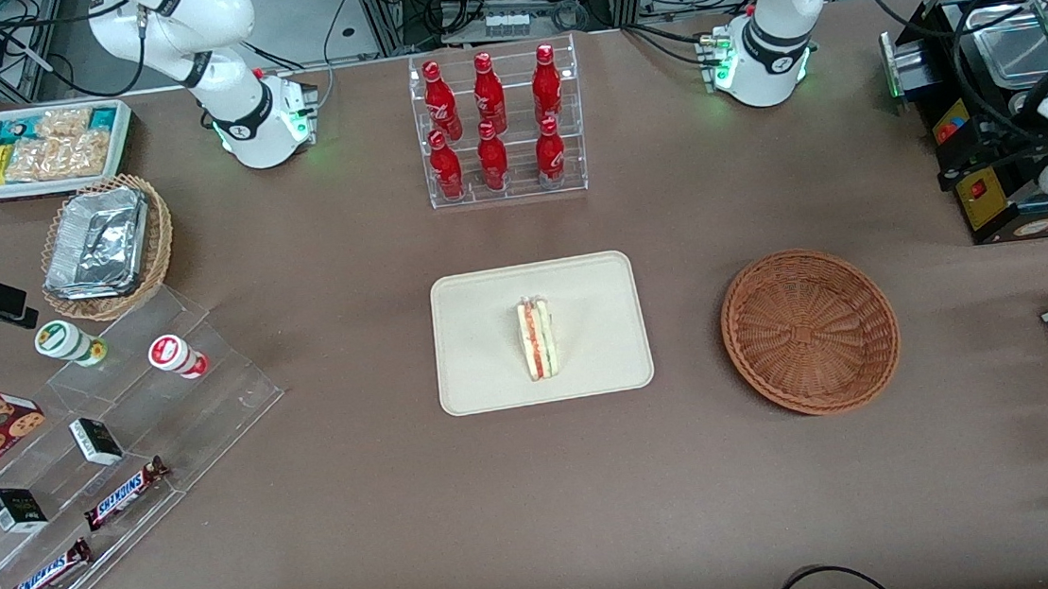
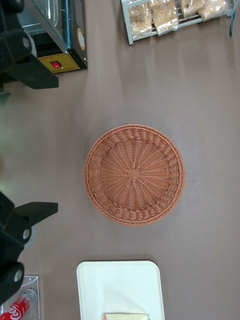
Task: Place sandwich from basket to tray
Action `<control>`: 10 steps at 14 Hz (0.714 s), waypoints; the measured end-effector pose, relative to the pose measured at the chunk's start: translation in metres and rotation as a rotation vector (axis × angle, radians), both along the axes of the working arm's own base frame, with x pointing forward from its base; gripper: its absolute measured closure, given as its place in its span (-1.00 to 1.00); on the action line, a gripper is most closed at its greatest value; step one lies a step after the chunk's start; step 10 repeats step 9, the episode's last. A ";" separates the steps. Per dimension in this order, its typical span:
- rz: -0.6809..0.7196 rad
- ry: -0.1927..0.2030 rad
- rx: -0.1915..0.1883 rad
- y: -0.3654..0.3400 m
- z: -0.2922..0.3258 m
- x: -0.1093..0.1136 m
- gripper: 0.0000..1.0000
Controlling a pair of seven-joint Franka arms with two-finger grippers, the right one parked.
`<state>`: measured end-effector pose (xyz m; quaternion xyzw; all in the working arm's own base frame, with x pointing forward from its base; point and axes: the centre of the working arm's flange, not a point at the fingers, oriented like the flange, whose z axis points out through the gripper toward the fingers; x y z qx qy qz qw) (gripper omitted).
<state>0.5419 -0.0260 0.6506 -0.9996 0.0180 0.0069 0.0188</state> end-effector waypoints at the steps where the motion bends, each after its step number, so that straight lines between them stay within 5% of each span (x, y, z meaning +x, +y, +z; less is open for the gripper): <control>1: 0.006 -0.002 0.001 0.000 0.005 -0.004 -1.00; 10: 0.016 0.034 0.004 0.001 0.002 -0.011 -1.00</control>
